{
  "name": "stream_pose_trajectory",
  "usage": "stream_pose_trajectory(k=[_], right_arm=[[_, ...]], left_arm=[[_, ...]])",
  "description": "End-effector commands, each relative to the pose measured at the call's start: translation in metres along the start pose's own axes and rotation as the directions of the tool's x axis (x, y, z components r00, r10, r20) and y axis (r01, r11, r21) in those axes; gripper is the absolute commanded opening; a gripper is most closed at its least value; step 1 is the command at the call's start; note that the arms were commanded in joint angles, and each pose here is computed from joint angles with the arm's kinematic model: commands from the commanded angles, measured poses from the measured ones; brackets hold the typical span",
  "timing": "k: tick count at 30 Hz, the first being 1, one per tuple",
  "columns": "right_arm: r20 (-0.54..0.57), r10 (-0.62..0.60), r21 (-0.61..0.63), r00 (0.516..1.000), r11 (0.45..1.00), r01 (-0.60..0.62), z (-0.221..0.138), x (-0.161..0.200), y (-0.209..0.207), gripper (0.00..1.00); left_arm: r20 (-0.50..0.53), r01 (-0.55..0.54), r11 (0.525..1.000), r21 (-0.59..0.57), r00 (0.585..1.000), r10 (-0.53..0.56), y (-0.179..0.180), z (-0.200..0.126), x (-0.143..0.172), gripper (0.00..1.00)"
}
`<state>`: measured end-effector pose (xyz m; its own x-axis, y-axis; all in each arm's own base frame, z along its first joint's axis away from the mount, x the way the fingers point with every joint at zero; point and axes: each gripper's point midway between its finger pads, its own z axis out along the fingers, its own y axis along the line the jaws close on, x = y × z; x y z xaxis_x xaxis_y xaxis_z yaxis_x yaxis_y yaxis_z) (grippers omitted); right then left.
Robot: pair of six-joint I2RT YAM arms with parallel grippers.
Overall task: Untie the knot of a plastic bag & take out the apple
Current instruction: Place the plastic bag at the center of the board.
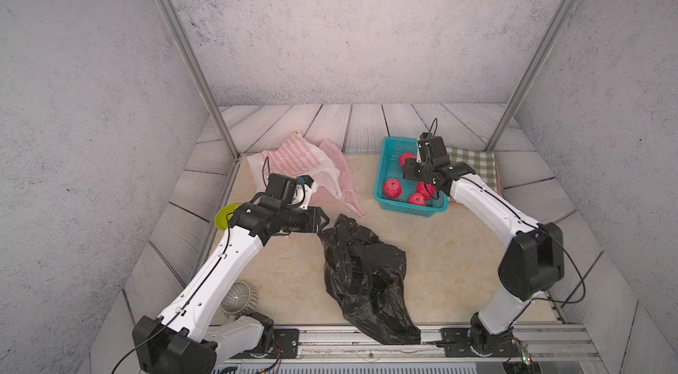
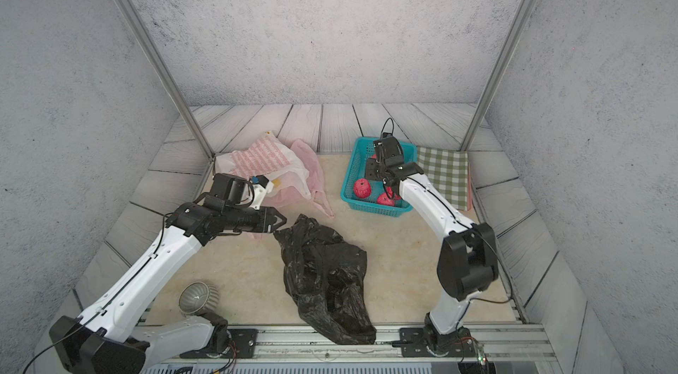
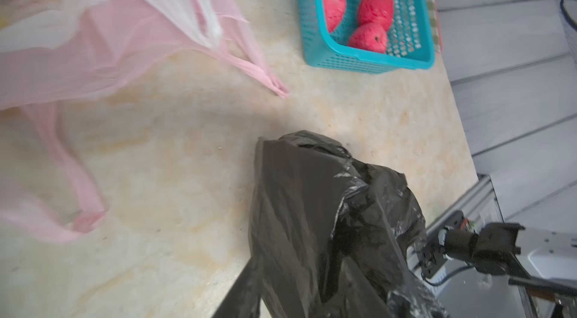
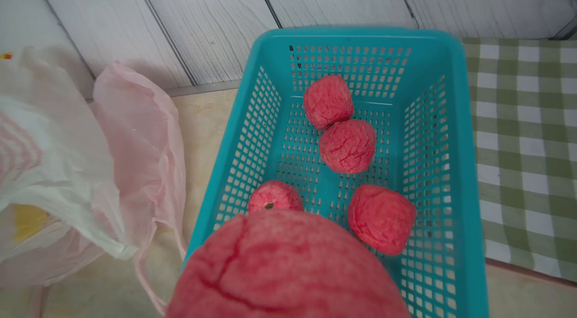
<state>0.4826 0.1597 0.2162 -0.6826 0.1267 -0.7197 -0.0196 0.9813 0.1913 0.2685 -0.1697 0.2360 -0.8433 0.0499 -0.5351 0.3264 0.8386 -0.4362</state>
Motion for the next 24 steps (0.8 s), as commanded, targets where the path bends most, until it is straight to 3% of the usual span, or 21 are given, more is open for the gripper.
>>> stream_pose_trajectory(k=[1,5,7,10,12,17,24], right_arm=[[0.019,0.029,-0.061,0.999,0.998,-0.028,0.015,-0.027,0.006,0.57],[-0.041,0.034,-0.057,0.999,0.998,-0.036,0.049,-0.021,-0.001,0.57],[-0.065,0.020,-0.046,0.998,0.999,-0.023,0.060,-0.018,-0.004,0.59],[-0.116,0.008,-0.032,0.993,0.999,-0.012,0.074,-0.008,-0.008,0.63],[-0.132,0.004,-0.031,0.991,0.999,-0.008,0.079,-0.003,-0.011,0.70],[-0.116,-0.042,-0.069,0.992,0.997,0.034,0.077,-0.008,-0.004,0.99],[-0.055,-0.083,-0.044,0.995,0.996,0.081,0.044,-0.029,-0.008,0.99]], left_arm=[[0.070,-0.009,0.997,-0.072,0.997,0.014,0.012,-0.012,-0.034,0.44],[0.118,-0.008,0.994,-0.106,0.993,0.021,0.017,-0.011,-0.070,0.37],[0.120,-0.010,0.998,-0.069,0.993,0.019,0.011,-0.010,-0.081,0.41],[0.112,-0.020,1.000,0.010,0.993,0.018,-0.005,-0.011,-0.087,0.68],[0.117,-0.033,0.998,0.050,0.993,0.027,-0.015,-0.015,-0.089,1.00],[0.174,-0.069,0.992,0.109,0.983,0.050,-0.035,-0.038,-0.098,0.99],[0.293,-0.142,0.974,0.176,0.952,0.086,-0.072,-0.093,-0.125,0.99]])
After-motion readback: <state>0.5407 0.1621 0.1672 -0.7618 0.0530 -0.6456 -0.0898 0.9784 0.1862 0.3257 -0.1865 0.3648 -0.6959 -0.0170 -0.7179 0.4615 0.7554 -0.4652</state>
